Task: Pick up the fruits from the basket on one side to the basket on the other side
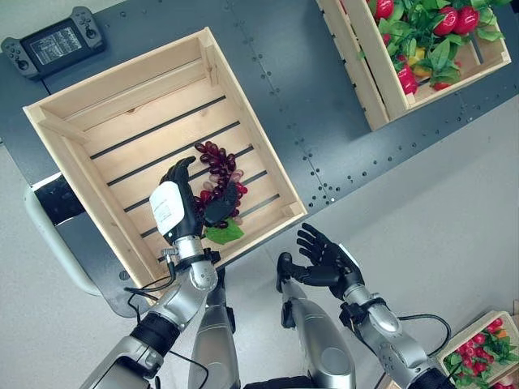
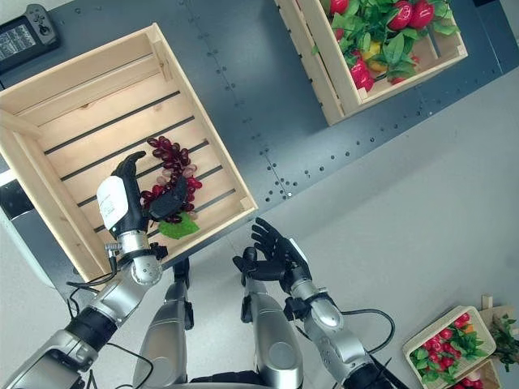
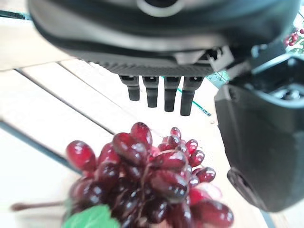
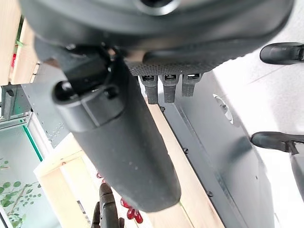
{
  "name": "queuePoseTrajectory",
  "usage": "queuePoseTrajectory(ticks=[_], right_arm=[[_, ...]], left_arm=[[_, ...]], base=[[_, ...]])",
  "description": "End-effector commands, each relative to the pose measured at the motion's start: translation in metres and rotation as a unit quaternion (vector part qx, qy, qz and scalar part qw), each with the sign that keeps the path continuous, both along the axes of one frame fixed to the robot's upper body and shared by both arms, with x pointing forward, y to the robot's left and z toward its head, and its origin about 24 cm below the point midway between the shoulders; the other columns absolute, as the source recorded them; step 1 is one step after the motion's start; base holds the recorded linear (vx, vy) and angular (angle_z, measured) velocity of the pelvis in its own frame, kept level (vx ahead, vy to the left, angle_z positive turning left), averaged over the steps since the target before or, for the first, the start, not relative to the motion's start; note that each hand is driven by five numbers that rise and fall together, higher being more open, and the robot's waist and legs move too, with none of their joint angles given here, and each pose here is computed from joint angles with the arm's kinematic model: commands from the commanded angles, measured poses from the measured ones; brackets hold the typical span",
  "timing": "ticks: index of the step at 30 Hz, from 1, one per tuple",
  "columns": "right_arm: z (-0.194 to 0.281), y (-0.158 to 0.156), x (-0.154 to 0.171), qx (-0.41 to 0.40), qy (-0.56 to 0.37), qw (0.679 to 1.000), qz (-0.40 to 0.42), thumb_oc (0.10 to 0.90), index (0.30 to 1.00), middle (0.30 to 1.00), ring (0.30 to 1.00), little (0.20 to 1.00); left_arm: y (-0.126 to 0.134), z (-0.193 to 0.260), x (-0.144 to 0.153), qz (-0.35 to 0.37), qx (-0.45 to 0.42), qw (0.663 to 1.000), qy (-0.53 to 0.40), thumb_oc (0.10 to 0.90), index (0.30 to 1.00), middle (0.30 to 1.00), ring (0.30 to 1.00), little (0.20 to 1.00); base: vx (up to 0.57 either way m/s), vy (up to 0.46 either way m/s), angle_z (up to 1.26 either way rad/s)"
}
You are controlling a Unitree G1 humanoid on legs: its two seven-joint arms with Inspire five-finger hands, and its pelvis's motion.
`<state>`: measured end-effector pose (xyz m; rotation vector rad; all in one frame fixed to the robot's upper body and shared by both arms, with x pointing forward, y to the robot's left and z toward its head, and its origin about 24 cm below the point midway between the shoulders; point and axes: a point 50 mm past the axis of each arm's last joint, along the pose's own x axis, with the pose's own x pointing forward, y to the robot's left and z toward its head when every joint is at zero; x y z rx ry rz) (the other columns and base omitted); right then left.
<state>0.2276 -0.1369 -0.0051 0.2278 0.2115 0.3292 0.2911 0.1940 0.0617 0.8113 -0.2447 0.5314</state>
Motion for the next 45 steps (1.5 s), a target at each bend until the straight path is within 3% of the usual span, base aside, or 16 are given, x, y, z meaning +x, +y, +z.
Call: queuePoseTrajectory(ticks=[1,20,34,45], right_arm=[[0.032,-0.011,-0.005,0.031,-0.084,0.996,0.002,0.800,0.900,0.900,0.900,0.900],[0.030,0.006,0.003,0.042,-0.074,0.996,0.017,0.800,0.900,0.900,0.900,0.900],[0.028,0.021,0.011,0.048,-0.069,0.996,0.018,0.800,0.900,0.900,0.900,0.900],[0.030,0.025,0.018,0.045,-0.069,0.996,0.016,0.800,0.900,0.900,0.900,0.900]], left_arm=[[-0.016,0.023,0.001,-0.051,-0.011,0.996,-0.069,0.800,0.900,0.900,0.900,0.900],[-0.032,-0.011,0.015,-0.038,-0.042,0.997,0.056,0.800,0.900,0.900,0.900,0.900],[-0.033,-0.030,0.023,0.059,-0.092,0.988,0.110,0.800,0.900,0.900,0.900,0.900],[-0.030,-0.065,0.015,0.103,-0.059,0.953,0.280,0.800,0.900,0.900,0.900,0.900]], base=[[0.00,0.000,0.00],[0.00,0.000,0.00],[0.00,0.000,0.00],[0.00,0.000,0.00]])
